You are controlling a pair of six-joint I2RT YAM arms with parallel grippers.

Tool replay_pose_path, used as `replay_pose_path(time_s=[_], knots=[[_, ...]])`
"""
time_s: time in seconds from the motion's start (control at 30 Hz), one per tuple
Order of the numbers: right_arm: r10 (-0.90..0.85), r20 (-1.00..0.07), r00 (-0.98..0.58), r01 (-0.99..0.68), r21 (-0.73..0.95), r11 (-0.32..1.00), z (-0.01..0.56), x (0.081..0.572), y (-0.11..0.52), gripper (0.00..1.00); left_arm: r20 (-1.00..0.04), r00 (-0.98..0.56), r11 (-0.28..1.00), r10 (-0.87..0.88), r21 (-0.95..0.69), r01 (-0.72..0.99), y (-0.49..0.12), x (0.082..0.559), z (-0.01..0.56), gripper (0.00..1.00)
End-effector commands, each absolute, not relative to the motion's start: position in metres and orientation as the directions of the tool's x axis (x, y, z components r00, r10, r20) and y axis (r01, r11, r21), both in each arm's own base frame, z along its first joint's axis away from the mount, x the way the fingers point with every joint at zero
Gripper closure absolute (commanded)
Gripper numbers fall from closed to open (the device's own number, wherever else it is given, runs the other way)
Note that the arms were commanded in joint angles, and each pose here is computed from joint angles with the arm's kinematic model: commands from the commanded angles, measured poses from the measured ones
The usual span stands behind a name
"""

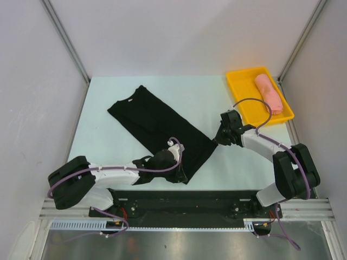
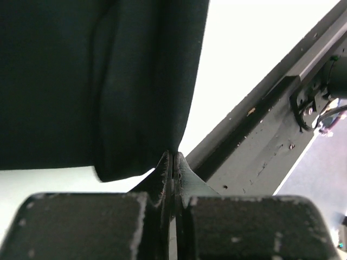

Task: Roll the t-shirts
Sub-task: Roll the T-shirt to the center of the board.

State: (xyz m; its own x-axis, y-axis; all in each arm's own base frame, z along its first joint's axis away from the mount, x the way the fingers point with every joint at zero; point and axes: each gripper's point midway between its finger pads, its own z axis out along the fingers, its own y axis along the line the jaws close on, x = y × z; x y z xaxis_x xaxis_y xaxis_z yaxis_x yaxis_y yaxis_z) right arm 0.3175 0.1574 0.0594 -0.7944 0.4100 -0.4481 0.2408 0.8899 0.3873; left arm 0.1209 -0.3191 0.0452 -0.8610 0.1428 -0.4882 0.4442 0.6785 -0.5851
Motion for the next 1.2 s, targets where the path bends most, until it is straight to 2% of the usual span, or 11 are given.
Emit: replay_pose_path(time_s=[0.0,0.13,0.3,0.57,0.73,0.83,0.87,0.97,1.17], knots=[[0.435,-0.486,-0.758,0.245,0.407,0.88,0.07,0.34,0.164,0.91,-0.463,-0.883,0.644,0.08,-0.652,0.4,-0.316,0.125,0.056,0.98],[0.448,-0.484,-0.751,0.249,0.421,0.872,0.07,0.343,0.167,0.87,-0.45,-0.891,0.655,0.064,-0.654,0.377,-0.312,0.132,0.054,0.98],[0.442,-0.509,-0.739,0.205,0.455,0.867,0.081,0.348,0.176,0.75,-0.427,-0.903,0.674,0.048,-0.653,0.345,-0.307,0.137,0.049,0.98],[0.414,-0.618,-0.669,0.122,0.458,0.881,0.122,0.347,0.174,0.55,-0.381,-0.924,0.715,0.027,-0.638,0.284,-0.297,0.141,0.036,0.98],[0.415,-0.649,-0.637,0.102,0.463,0.88,0.141,0.33,0.17,0.55,-0.367,-0.93,0.724,0.013,-0.638,0.262,-0.294,0.143,0.033,0.99],[0.394,-0.664,-0.635,0.069,0.46,0.885,0.139,0.311,0.176,0.62,-0.365,-0.931,0.726,0.005,-0.639,0.255,-0.294,0.144,0.033,0.99],[0.384,-0.669,-0.636,0.043,0.466,0.884,0.139,0.307,0.182,0.68,-0.362,-0.932,0.728,0.004,-0.638,0.25,-0.293,0.144,0.031,0.99],[0.332,-0.687,-0.647,-0.023,0.453,0.891,0.132,0.286,0.199,0.76,-0.36,-0.933,0.73,-0.001,-0.638,0.245,-0.292,0.146,0.031,0.99],[0.276,-0.682,-0.677,-0.077,0.439,0.895,0.111,0.259,0.22,0.8,-0.355,-0.935,0.732,-0.009,-0.64,0.236,-0.29,0.146,0.031,0.99]])
